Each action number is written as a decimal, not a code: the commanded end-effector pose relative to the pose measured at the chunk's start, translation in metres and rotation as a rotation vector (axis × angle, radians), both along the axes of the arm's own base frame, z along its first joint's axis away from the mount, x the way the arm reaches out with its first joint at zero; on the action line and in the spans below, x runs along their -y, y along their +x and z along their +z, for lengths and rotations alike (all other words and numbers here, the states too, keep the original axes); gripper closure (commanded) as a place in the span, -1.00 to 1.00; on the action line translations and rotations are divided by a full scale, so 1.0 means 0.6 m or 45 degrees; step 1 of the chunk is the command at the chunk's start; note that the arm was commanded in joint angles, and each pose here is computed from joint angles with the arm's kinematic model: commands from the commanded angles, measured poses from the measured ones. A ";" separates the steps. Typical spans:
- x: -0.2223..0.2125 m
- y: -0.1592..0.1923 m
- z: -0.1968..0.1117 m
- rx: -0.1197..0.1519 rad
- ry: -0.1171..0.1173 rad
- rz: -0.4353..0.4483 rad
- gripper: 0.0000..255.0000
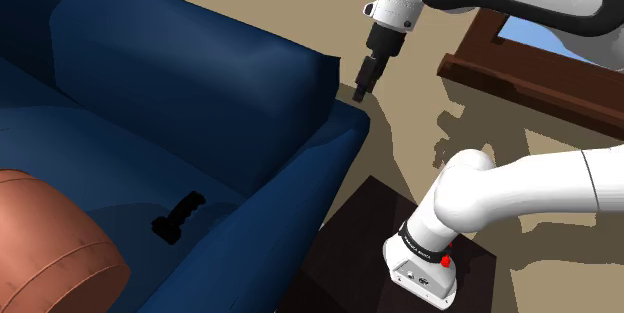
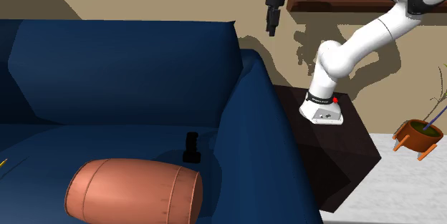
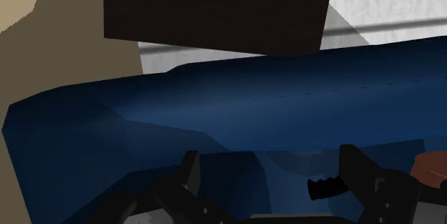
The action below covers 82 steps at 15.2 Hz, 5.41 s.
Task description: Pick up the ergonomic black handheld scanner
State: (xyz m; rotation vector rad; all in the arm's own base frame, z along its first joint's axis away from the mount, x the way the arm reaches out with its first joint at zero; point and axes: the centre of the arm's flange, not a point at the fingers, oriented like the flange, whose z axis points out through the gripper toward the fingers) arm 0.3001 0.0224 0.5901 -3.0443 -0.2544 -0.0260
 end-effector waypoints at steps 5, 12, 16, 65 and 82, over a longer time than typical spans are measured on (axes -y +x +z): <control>-0.062 0.034 -0.055 0.003 -0.012 0.004 -1.00; -0.169 0.093 -0.152 0.007 -0.033 0.010 -1.00; -0.230 0.126 -0.209 0.010 -0.045 0.014 -1.00; -0.669 0.376 -0.712 0.029 -0.136 0.042 1.00; -0.669 0.376 -0.579 0.029 -0.136 0.042 1.00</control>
